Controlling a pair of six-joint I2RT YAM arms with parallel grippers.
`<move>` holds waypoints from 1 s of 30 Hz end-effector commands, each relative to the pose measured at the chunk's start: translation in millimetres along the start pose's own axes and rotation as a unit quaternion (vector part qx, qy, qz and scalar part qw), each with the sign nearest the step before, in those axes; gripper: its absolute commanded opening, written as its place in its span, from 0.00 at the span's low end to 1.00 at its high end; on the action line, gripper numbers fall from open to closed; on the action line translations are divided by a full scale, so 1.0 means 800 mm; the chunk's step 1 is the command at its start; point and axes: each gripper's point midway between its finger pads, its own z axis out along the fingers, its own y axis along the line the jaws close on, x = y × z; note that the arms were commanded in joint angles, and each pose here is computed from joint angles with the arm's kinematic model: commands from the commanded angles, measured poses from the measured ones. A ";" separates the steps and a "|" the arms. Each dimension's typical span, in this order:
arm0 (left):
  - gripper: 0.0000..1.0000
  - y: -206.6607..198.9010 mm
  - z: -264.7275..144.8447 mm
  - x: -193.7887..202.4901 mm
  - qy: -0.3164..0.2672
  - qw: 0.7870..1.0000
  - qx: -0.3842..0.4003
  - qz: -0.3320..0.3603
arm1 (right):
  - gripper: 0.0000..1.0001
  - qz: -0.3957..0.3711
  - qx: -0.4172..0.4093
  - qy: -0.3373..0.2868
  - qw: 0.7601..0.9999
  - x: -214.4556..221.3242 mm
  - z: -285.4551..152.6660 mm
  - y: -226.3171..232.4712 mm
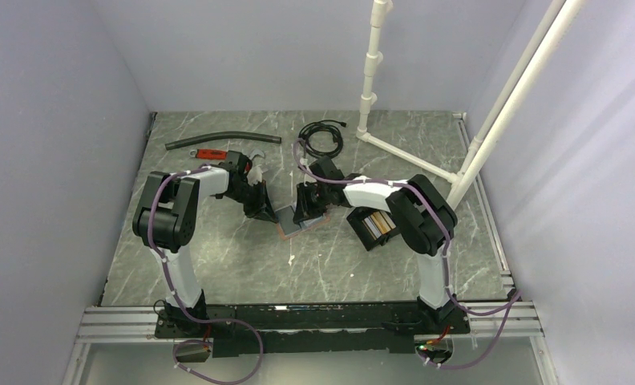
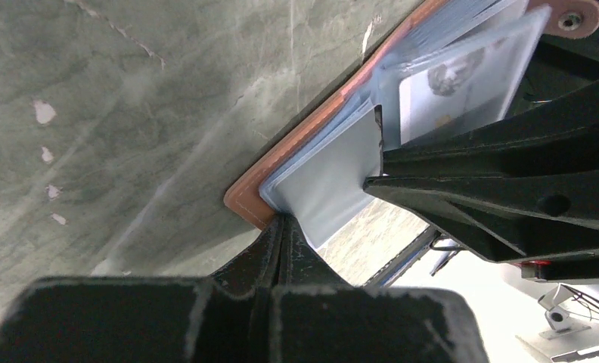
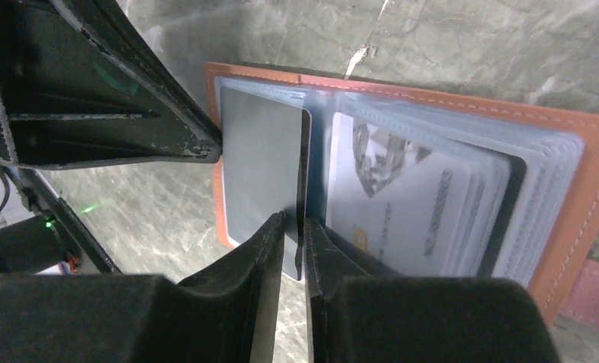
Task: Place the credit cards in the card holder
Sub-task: Insert the credit card into the card holder.
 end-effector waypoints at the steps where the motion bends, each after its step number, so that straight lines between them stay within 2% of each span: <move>1: 0.00 0.020 0.007 0.012 0.013 0.999 -0.039 0.010 | 0.19 -0.016 -0.054 0.000 0.998 -0.001 0.004 0.023; 4: 0.00 0.017 0.003 0.010 0.008 0.999 -0.040 0.014 | 0.21 -0.032 -0.070 0.000 0.997 -0.006 0.002 0.032; 7: 0.01 0.019 -0.003 0.005 0.001 0.998 -0.056 0.023 | 0.29 -0.043 -0.043 -0.010 0.998 -0.012 -0.006 0.021; 10: 0.10 0.015 -0.019 -0.001 -0.018 0.996 -0.073 0.038 | 0.36 -0.047 -0.014 -0.017 0.999 -0.019 -0.025 0.019; 12: 0.21 0.006 -0.036 -0.007 -0.042 0.995 -0.077 0.054 | 0.41 -0.055 0.013 -0.022 0.998 -0.026 -0.043 0.018; 15: 0.43 -0.007 -0.056 -0.005 -0.067 0.993 -0.076 0.063 | 0.48 -0.068 0.053 -0.023 0.996 -0.026 -0.067 0.010; 18: 0.70 -0.020 -0.071 0.001 -0.090 0.992 -0.066 0.050 | 0.53 -0.088 0.082 -0.031 0.992 -0.032 -0.084 0.000; 20: 0.81 -0.028 -0.075 0.007 -0.104 0.993 -0.050 0.029 | 0.54 -0.084 0.090 -0.031 0.992 -0.035 -0.090 -0.013; 24: 0.84 -0.045 -0.066 0.019 -0.122 0.992 0.012 -0.042 | 0.52 -0.076 0.087 -0.038 0.993 -0.042 -0.094 -0.036; 27: 0.84 -0.055 -0.059 0.021 -0.152 0.983 0.060 -0.088 | 0.50 -0.077 0.092 -0.037 0.992 -0.043 -0.088 -0.050; 30: 0.84 -0.056 -0.048 0.020 -0.179 0.974 0.069 -0.117 | 0.47 -0.066 0.101 -0.031 0.992 -0.040 -0.078 -0.065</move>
